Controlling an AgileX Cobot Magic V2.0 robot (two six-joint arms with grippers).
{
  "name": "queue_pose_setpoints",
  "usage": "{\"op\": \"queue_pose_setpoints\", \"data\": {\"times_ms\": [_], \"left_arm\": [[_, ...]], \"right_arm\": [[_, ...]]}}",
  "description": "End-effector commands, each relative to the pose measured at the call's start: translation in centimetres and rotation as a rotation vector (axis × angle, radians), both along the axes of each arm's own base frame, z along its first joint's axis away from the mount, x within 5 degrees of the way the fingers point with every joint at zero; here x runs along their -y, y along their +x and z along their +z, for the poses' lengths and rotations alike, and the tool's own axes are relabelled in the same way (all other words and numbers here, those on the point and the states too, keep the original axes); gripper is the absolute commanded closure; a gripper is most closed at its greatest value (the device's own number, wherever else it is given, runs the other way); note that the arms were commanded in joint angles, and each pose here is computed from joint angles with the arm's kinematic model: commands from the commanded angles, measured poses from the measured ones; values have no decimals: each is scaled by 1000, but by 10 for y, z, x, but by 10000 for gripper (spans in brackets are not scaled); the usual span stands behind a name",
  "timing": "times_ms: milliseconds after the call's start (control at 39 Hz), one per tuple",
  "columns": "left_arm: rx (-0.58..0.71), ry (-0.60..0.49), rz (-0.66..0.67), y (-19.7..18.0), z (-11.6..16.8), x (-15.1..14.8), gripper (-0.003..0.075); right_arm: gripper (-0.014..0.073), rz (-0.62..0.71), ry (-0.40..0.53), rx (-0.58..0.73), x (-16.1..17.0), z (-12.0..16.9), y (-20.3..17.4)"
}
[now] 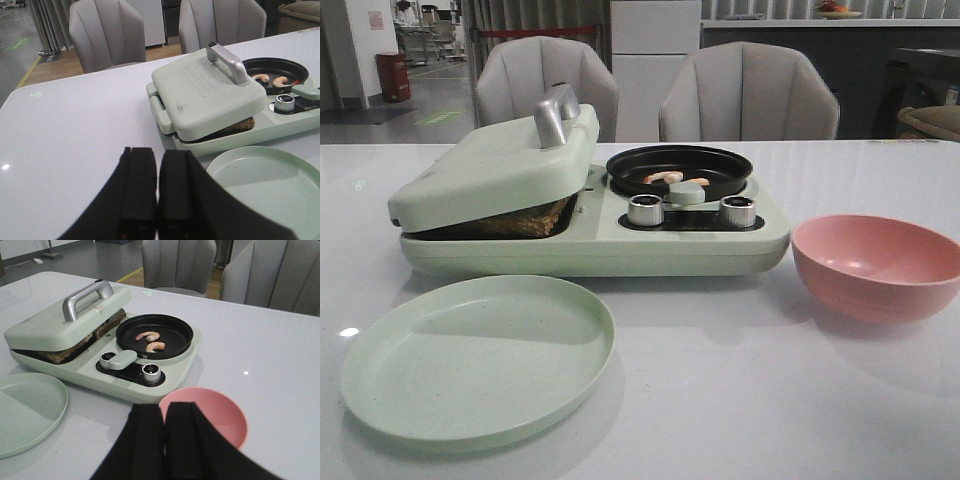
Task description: Make breakfast with bread and shrimp
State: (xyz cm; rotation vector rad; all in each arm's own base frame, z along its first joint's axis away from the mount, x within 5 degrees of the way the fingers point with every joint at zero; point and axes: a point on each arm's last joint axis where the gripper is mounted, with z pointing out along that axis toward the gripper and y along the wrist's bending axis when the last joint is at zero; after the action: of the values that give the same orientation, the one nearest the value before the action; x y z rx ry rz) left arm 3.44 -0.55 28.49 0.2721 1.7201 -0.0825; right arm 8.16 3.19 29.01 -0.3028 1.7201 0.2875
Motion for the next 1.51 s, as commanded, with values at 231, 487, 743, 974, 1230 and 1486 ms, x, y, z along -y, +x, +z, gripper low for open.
{"op": "queue_pose_setpoints", "data": {"times_ms": [231,487,743,974,1230,1486], "left_arm": [[82,-40,-14,0,14,1,606],[82,-40,-14,0,14,1,606],[78,-39,-14,1,11,1,607],[195,-98,88,16,-11,1,607],[299,-201,188,25,-35,-4,607],[287,-196,181,28,-55,-3,607]], "right_arm": [[442,-18,7,83,2,14,1],[442,-18,7,83,2,14,1],[442,-18,7,83,2,14,1],[442,-18,7,83,2,14,1],[442,-18,7,83,2,14,1],[442,-18,7,83,2,14,1]]}}
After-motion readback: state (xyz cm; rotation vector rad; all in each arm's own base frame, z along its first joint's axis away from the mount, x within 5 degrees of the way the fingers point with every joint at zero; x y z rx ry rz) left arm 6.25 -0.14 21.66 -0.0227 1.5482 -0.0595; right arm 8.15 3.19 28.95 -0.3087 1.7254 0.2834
